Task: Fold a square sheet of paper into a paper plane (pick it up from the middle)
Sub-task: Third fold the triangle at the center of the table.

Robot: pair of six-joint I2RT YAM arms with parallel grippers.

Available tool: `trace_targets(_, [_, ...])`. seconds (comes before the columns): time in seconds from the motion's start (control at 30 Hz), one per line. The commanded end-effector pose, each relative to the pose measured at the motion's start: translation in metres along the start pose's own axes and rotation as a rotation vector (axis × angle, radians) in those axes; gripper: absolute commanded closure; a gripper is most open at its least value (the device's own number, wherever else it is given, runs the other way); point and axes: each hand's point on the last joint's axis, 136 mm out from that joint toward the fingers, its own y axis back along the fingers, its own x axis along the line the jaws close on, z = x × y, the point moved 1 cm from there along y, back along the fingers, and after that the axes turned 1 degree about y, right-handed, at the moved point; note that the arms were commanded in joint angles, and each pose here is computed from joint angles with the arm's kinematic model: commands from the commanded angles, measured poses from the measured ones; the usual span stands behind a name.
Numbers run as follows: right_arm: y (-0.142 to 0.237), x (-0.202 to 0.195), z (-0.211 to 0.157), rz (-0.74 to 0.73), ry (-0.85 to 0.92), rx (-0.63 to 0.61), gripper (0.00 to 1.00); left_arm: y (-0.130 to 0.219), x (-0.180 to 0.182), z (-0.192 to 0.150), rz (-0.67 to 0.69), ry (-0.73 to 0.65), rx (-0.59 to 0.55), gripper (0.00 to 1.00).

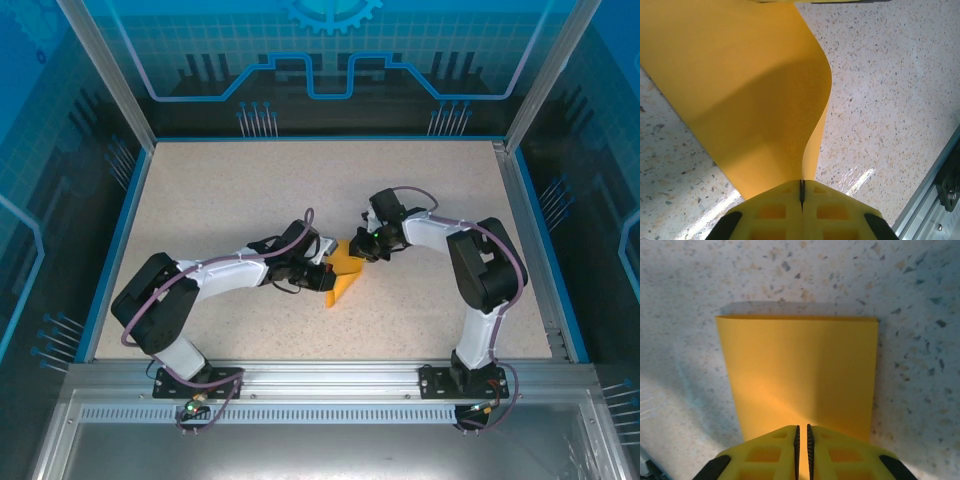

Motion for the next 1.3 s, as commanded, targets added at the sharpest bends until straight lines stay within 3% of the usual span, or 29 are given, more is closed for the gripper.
trace_targets(0.0, [-0.005, -0.009, -0.005, -0.102, 0.056, 0.039, 0.85, 0.002, -0.001, 0.003, -0.015, 0.013, 0.01, 1.0])
trace_targets(0.3, [-0.018, -0.023, -0.015, -0.21, 0.115, 0.094, 0.85, -0.002, 0.014, 0.01, 0.05, 0.038, 0.017, 1.0])
trace_targets(1.27, [-0.013, -0.018, -0.015, -0.219, 0.126, 0.09, 0.84, -0.013, 0.044, 0.015, 0.192, 0.091, 0.055, 1.0])
